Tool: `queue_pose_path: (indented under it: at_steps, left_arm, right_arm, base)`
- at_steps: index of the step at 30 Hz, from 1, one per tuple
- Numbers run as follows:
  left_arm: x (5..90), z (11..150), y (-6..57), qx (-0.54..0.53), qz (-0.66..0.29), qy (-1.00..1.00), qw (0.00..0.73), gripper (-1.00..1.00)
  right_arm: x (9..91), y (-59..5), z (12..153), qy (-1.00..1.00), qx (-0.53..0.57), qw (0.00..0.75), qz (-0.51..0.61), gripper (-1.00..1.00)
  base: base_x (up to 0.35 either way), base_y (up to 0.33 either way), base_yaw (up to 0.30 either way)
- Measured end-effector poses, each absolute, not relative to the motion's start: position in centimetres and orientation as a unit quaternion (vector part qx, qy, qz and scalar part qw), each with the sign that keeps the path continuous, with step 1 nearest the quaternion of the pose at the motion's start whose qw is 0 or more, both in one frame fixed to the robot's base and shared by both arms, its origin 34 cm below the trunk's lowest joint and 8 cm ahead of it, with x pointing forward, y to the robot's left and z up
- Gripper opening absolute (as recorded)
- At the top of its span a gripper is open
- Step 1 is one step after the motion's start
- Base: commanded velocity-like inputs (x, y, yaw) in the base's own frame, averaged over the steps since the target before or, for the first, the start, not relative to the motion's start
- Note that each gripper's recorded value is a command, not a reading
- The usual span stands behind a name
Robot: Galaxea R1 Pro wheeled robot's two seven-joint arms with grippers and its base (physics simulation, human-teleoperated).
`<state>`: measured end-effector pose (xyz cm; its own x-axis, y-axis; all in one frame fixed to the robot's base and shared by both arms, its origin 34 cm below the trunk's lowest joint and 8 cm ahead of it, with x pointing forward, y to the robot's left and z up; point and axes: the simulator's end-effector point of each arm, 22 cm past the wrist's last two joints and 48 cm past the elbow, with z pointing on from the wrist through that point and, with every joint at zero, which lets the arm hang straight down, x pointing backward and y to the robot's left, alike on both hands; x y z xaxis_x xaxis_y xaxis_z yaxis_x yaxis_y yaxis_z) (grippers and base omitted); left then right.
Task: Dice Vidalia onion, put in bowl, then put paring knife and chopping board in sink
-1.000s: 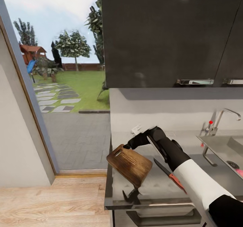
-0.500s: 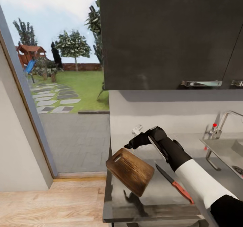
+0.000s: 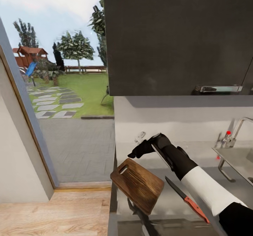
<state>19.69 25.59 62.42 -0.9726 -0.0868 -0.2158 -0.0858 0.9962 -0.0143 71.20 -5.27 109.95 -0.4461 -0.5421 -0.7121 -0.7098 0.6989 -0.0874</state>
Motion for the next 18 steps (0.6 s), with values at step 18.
queue_pose_path:
  at_steps: [18]
  left_arm:
    - [19.69, 62.42, 25.55, -0.044, -0.003, 0.993, 0.109, 1.00]
  right_arm:
    - [71.05, -5.30, 109.27, 0.839, -0.381, 0.370, 0.119, 1.00]
  base:
    - [0.000, 0.000, 0.000]
